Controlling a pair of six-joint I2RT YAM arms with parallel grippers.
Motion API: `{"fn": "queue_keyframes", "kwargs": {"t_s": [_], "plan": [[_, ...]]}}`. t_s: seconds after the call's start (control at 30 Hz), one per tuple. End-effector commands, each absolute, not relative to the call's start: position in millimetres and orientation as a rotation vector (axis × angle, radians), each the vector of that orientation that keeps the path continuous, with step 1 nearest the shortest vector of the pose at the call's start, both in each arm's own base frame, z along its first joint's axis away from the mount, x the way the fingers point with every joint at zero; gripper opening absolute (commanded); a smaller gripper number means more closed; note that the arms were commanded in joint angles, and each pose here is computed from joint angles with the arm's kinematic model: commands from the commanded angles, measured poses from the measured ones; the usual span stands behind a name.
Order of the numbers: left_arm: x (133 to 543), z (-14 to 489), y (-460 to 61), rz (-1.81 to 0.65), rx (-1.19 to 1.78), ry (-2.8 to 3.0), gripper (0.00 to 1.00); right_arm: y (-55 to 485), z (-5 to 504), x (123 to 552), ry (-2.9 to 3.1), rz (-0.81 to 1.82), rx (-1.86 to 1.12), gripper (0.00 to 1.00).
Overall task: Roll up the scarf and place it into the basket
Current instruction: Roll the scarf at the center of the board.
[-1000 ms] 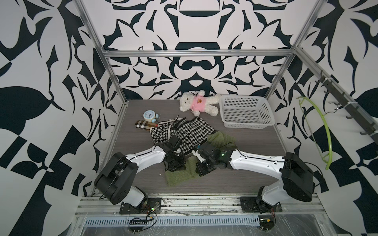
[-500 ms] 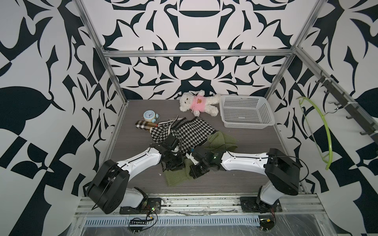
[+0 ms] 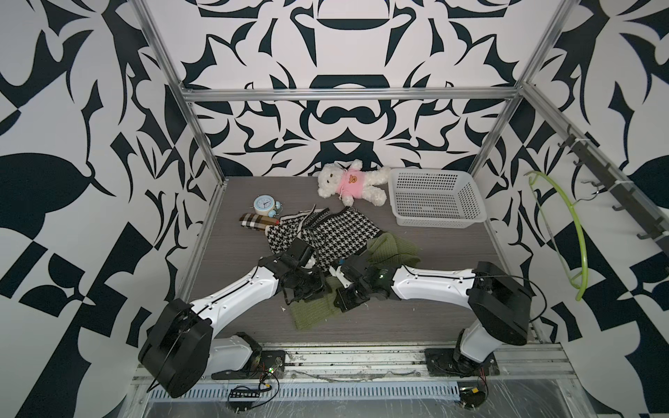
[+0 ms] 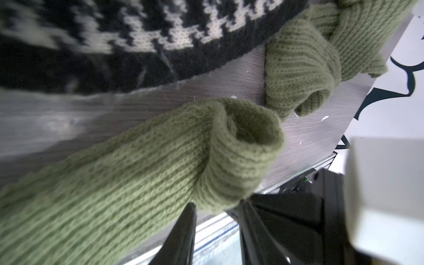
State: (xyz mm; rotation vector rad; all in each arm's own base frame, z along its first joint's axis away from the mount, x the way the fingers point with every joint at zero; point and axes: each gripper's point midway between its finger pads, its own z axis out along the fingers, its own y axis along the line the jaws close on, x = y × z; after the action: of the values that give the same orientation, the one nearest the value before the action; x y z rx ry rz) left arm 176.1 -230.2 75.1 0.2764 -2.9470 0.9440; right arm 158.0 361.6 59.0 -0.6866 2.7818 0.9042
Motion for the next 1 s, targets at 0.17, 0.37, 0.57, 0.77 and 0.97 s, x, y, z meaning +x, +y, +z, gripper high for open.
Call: {"fn": "queue_keyframes", "kwargs": {"t_s": [0.17,0.37,0.57,0.77,0.97], "plan": [[173.4,35.0,-230.0,0.853,0.323,-2.911,0.0,354.9,63.6,158.0,2.78,0.917,-0.672,0.03],[166.7,27.6,-219.8,0.783,0.337,-2.92,0.0,308.7,68.3,179.7,2.794,0.798,-0.54,0.31],[159.0,21.7,-208.5,0.711,0.338,-2.931,0.0,292.9,54.0,188.5,2.845,0.695,-0.522,0.32],[148.7,11.7,-200.1,0.677,0.348,-2.919,0.0,303.9,38.7,188.4,2.885,0.713,-0.543,0.32],[141.5,6.6,-195.3,0.681,0.347,-2.916,0.0,316.0,33.2,187.5,2.889,0.747,-0.574,0.32]]}}
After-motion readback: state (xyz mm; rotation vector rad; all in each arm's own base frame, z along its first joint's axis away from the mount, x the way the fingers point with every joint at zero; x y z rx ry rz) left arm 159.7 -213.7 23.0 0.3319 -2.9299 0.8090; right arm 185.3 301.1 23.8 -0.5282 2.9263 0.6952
